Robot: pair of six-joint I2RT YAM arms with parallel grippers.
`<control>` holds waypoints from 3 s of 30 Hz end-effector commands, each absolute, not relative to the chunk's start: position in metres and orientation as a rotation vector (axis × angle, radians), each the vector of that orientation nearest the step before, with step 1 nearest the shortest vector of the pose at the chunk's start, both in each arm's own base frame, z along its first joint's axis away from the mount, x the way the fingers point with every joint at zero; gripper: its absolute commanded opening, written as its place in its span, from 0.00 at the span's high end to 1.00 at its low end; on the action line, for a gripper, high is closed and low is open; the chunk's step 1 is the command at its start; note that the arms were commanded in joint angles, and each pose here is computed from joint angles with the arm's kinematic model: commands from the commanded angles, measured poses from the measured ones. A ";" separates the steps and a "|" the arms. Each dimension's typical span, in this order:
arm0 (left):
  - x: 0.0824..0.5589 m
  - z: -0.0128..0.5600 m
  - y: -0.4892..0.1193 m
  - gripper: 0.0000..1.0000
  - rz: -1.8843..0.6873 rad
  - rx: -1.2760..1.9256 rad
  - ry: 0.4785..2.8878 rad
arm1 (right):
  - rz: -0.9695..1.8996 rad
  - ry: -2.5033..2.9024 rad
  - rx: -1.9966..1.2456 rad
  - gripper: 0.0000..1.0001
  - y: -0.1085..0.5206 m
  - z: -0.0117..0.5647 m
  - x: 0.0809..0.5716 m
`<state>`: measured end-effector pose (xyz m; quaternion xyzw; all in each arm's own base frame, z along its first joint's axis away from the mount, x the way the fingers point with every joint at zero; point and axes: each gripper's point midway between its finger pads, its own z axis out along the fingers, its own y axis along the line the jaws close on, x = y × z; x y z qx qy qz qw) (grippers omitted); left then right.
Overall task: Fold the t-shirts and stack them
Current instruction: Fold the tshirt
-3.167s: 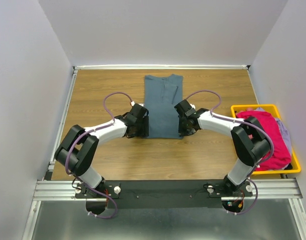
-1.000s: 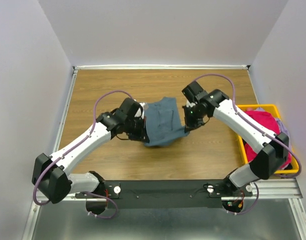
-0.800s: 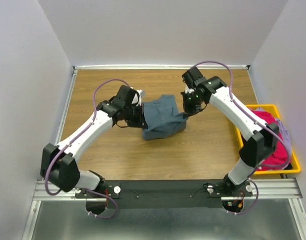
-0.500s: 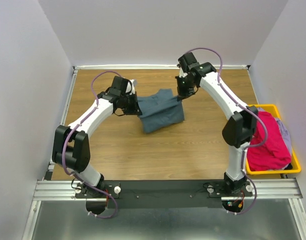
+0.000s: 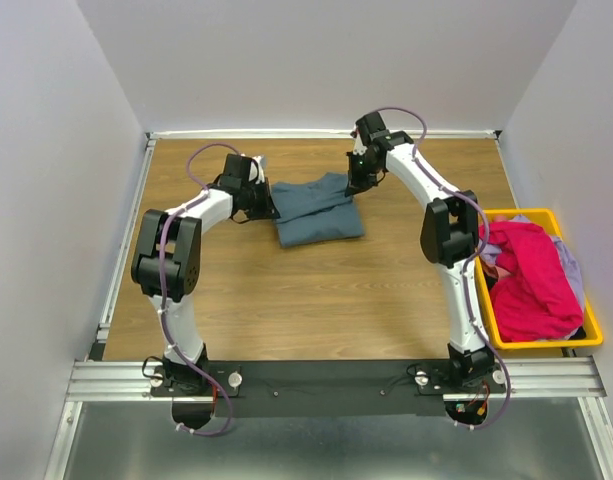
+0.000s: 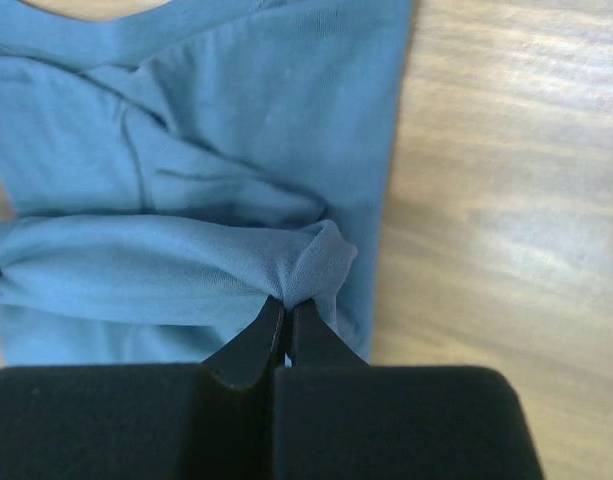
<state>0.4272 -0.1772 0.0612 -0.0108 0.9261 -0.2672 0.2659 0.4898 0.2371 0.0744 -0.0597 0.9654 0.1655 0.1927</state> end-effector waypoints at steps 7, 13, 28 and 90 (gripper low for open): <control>0.483 0.086 -0.173 1.00 -0.698 0.017 2.314 | 0.450 2.559 -0.135 0.99 0.222 0.073 0.534; 0.505 0.118 -0.175 1.00 -0.684 0.066 2.167 | 0.440 2.547 -0.128 0.99 0.218 0.064 0.532; 0.500 0.033 -0.196 1.00 -0.803 0.020 2.357 | 0.431 2.629 -0.092 0.99 0.210 0.013 0.515; 0.360 0.066 -0.236 0.98 -0.628 0.218 2.336 | 0.197 2.817 0.063 0.90 0.162 0.025 0.282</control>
